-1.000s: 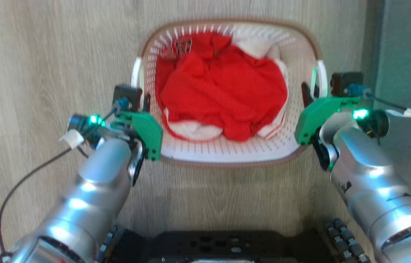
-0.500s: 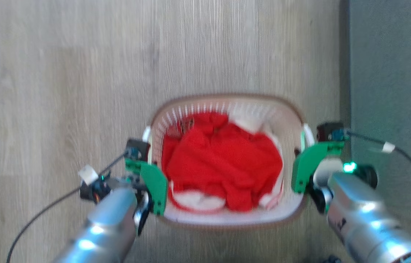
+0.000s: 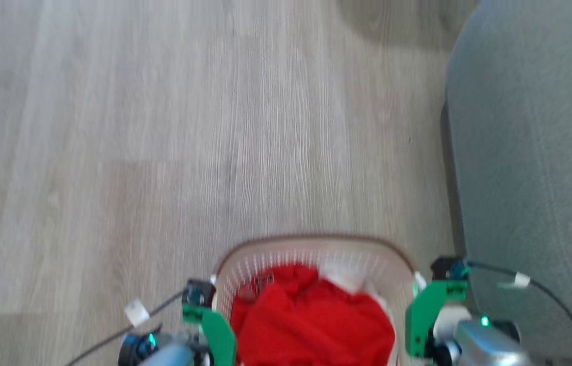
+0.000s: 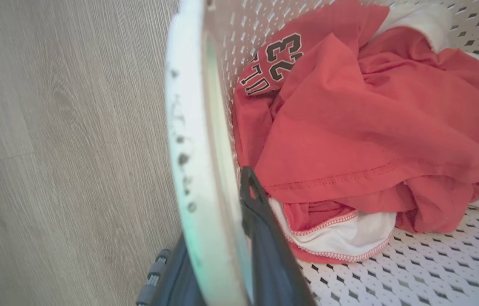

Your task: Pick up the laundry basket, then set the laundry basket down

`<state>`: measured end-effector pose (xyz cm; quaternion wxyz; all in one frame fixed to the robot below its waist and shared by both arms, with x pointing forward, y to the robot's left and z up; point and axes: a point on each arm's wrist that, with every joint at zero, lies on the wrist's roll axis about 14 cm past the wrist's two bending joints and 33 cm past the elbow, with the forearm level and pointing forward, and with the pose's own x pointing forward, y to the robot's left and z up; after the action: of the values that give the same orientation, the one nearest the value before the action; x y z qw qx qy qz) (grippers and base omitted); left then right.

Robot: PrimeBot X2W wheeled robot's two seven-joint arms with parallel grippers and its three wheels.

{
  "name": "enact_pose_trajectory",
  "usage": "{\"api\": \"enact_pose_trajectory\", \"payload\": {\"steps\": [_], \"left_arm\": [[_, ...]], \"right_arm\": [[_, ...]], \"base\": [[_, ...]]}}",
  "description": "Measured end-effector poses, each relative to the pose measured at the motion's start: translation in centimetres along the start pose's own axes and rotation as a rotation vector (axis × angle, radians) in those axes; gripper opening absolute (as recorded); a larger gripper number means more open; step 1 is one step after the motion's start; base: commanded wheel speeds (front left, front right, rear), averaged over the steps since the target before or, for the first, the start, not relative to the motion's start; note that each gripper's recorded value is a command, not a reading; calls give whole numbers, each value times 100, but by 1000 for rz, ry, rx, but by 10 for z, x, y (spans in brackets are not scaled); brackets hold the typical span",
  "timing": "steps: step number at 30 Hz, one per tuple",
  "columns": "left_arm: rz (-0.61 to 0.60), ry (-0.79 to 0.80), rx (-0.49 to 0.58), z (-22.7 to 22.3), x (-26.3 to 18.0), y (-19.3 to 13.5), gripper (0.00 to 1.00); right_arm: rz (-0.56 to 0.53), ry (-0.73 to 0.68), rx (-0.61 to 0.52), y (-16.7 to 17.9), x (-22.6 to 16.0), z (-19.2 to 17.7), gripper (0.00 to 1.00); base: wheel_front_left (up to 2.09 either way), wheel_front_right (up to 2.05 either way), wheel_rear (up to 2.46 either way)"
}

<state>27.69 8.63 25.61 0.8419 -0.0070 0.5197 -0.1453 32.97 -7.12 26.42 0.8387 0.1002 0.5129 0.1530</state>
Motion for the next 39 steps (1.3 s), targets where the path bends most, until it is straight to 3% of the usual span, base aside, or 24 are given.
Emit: {"api": "enact_pose_trajectory", "payload": {"steps": [6,14,39], "left_arm": [[12,-8,5,-16,-20,-5,0],[33,-82,22,-5,-34,-3,0],[33,-80,54,-7,-38,-3,0]], "right_arm": [[13,-12,-27,12,-22,-14,0],[33,-76,-71,25,-38,-2,0],[44,-76,-92,30,-43,-10,0]], "base": [[0,0,0],[0,0,0],[0,0,0]]}}
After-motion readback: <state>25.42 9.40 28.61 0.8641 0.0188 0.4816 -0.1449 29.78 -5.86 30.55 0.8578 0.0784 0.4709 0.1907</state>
